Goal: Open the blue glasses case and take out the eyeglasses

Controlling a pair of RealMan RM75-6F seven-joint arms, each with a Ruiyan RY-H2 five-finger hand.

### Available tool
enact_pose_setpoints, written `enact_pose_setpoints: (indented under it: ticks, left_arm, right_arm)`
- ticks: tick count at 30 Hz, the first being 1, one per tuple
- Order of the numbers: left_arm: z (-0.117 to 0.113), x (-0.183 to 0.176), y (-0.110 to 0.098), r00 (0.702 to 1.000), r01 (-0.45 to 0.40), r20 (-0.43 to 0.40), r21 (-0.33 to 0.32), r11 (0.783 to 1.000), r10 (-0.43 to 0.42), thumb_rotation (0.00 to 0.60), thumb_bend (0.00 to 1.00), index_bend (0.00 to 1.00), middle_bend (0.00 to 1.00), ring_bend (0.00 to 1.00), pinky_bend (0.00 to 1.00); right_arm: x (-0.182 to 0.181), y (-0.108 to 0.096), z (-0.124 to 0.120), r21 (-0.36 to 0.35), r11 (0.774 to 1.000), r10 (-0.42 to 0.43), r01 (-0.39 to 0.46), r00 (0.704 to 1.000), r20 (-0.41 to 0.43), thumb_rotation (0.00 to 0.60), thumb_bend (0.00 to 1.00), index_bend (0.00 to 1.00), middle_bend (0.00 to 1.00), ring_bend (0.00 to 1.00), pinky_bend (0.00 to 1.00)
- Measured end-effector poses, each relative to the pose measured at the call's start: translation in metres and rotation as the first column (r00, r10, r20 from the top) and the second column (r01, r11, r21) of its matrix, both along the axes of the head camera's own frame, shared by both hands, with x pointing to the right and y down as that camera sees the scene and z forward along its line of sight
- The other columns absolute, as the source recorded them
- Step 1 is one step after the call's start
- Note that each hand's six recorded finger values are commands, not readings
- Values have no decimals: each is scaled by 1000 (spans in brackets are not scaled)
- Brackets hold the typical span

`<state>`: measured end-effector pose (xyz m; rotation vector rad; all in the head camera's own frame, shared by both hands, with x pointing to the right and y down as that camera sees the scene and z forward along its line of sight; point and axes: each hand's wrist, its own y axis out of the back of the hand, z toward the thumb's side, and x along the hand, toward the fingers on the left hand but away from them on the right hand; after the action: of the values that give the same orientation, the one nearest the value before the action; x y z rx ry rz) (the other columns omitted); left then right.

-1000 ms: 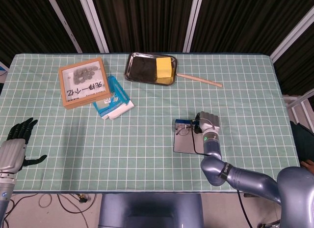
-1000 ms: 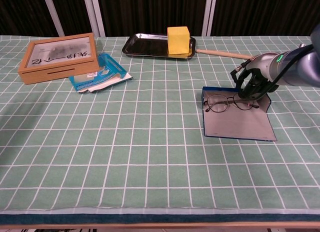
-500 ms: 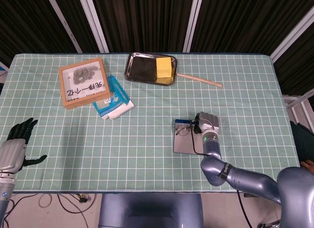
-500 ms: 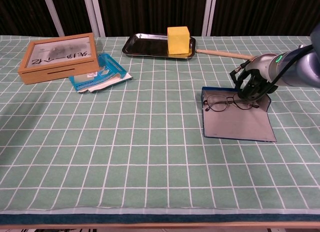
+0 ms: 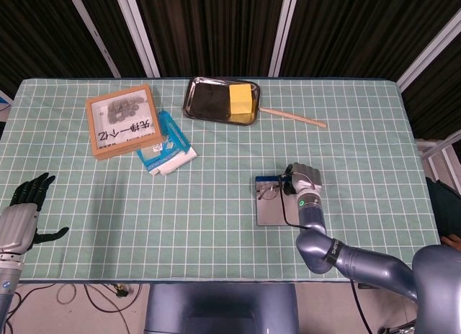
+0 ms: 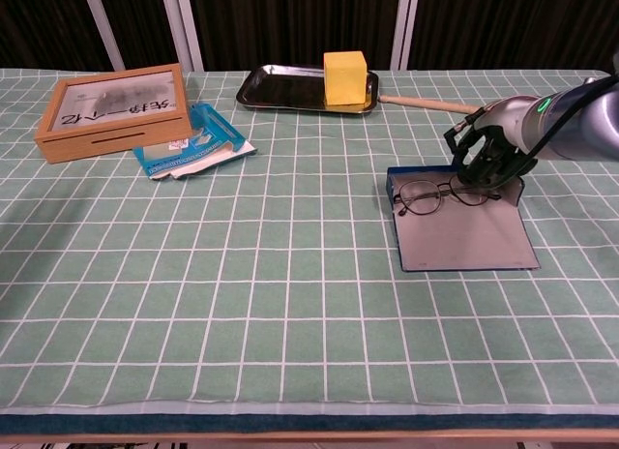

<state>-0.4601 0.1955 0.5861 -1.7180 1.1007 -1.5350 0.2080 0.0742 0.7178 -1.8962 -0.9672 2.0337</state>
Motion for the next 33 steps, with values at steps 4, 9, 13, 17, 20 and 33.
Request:
enact_pose_setpoints:
  ticks: [4,9,13,17,20,33]
  left_arm:
    - [0,0,0,1000,0,0,1,1000,0,600,9,0,0,0,0]
    - [-1,0,0,1000,0,0,3,1000,0,600,9,0,0,0,0]
    - [-1,0,0,1000,0,-1,4,1000,0,600,9,0,0,0,0]
    - [-2,-1,0,1000,3,-1,6,1000,-3,600,10,0,0,0,0]
    - [-2,-1,0,1000,5,-2,8,1000,-5,600,9,0,0,0,0]
    - [-2,-1,0,1000,5,-6,4,1000,-5,600,9,0,0,0,0]
  right_arm:
    - [-1,1,-3,4,1000,25,-25,999,27,600,623,489,973,1000,1000]
    - [-1,3,-6,11,999,49,-50,997,55,600,623,490,973,1000,1000]
    - [-2,3,-9,23,998,62,-64,995,73,600,623,490,973,1000,1000]
    - [-5,2,-12,38,996,78,-82,992,96,600,622,490,973,1000,1000]
    - [-7,1,-14,58,994,86,-94,989,117,600,622,490,973,1000,1000]
    - [-15,-4,-18,222,968,81,-120,980,179,600,621,490,973,1000,1000]
